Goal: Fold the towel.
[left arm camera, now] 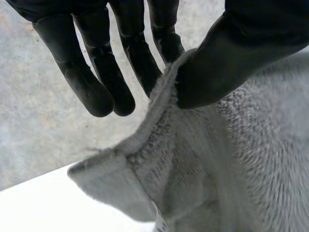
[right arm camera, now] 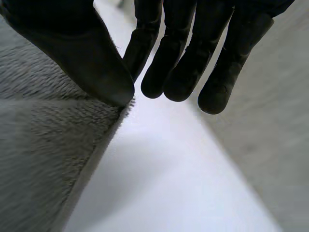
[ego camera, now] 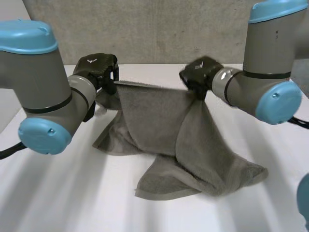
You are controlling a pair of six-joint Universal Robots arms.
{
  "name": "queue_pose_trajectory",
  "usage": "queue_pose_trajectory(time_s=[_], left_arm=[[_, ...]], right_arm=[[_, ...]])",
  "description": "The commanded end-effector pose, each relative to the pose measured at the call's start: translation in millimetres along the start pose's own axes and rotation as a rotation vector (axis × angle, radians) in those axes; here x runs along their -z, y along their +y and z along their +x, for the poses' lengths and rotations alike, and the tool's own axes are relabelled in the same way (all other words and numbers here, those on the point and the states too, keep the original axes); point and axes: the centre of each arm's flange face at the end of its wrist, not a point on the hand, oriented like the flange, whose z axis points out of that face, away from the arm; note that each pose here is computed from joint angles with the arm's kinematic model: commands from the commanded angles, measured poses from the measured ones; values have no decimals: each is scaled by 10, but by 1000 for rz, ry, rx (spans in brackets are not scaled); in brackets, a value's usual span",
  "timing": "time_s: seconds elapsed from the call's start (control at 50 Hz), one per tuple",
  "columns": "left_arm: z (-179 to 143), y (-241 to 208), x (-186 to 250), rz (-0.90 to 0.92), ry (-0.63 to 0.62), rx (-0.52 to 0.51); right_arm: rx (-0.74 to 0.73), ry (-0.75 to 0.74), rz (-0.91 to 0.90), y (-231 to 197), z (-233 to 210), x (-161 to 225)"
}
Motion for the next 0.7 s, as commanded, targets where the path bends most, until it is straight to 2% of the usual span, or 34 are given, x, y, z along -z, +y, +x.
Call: queue_pose_trajectory(time_s=[0.02,0.04,0.08,0.1,0.14,0.2,0.26,0.3,0.32,0.34,0.36,0.38,0.4,0.42,0.46,0.48,0.52,0.56,0.7], left_arm=[[-31,-737,-91,312,-30,-11],[-31,-740,-91,313,-30,-11],[-102,-1322,77,565,-80,30],[-102,-1324,78,566,-80,31],[-161,-1693,249,743,-119,56],[-167,-1780,308,785,-122,58],[-172,-1635,295,708,-122,44],[-244,-1257,207,546,-134,18],[-244,-1255,206,545,-134,18],[-286,-1028,170,461,-141,2],[-286,-1025,170,460,-141,2],[-326,-810,152,390,-150,-10],[-368,-591,138,328,-156,-19],[-368,-589,138,327,-156,-19],[-530,-225,155,235,-187,-31],[-531,-223,156,234,-187,-31],[-618,-50,195,194,-202,-35],[-763,234,303,136,-217,-42],[-820,552,630,95,-175,-45]], right_arm=[[72,312,454,-712,425,-131],[72,312,455,-714,425,-130],[76,397,654,-1191,493,151],[76,398,654,-1194,493,153],[57,426,765,-1430,562,406],[48,427,792,-1521,571,543],[46,363,725,-1484,518,695],[32,204,580,-1237,252,611],[32,204,579,-1236,251,611],[18,134,496,-1083,131,569],[12,81,415,-941,32,557],[12,81,414,-939,31,557],[13,36,340,-796,-75,539],[13,36,340,-794,-76,539],[15,-76,211,-525,-368,558],[15,-77,211,-524,-370,558],[-5,-178,112,-260,-683,587],[-8,-231,69,-139,-856,625],[-17,-394,-69,233,-1346,811]])
